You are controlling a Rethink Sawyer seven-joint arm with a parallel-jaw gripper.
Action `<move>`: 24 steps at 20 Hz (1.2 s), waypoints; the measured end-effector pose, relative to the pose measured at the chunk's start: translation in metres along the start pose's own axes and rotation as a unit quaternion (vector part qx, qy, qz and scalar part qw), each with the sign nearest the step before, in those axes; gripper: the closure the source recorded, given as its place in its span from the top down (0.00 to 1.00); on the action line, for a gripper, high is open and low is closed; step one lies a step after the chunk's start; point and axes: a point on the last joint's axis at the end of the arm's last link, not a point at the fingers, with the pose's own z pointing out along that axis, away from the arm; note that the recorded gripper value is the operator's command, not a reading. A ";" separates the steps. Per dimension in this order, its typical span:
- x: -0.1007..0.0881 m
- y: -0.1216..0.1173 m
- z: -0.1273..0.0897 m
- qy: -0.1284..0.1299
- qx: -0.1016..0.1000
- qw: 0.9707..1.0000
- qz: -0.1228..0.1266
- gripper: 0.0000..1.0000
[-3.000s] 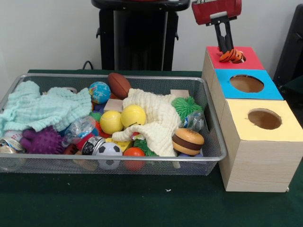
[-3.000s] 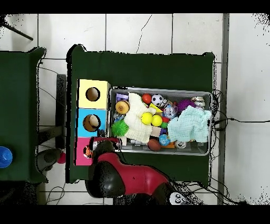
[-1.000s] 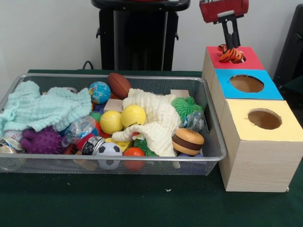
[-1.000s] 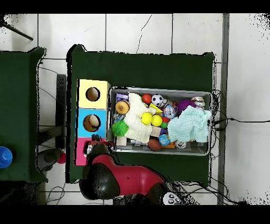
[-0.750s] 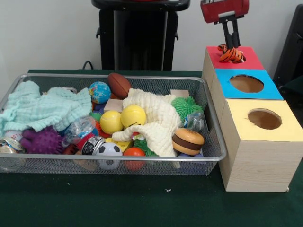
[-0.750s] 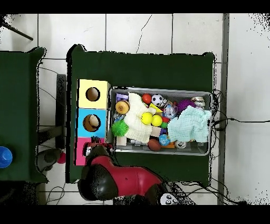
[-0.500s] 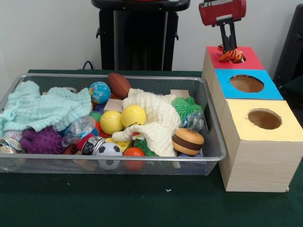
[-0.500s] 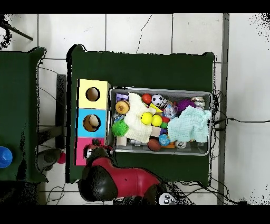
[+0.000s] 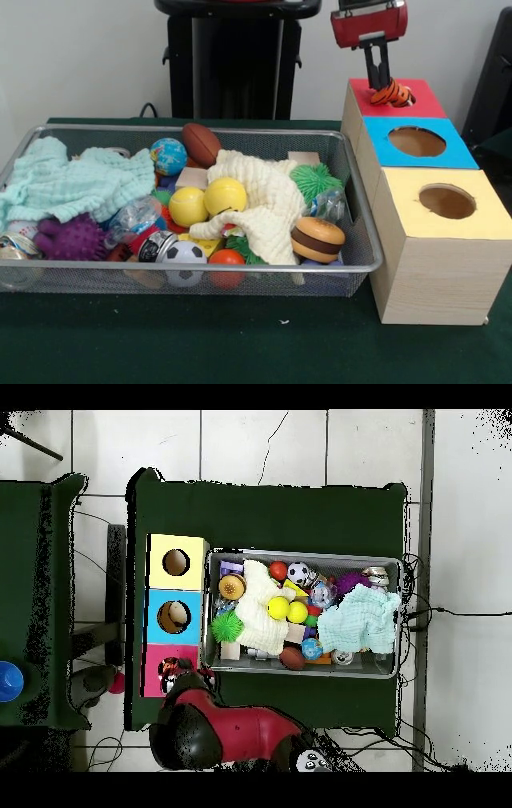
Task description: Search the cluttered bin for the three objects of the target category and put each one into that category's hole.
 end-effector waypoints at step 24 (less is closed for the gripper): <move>0.004 -0.018 -0.003 0.034 0.002 0.999 0.011 0.00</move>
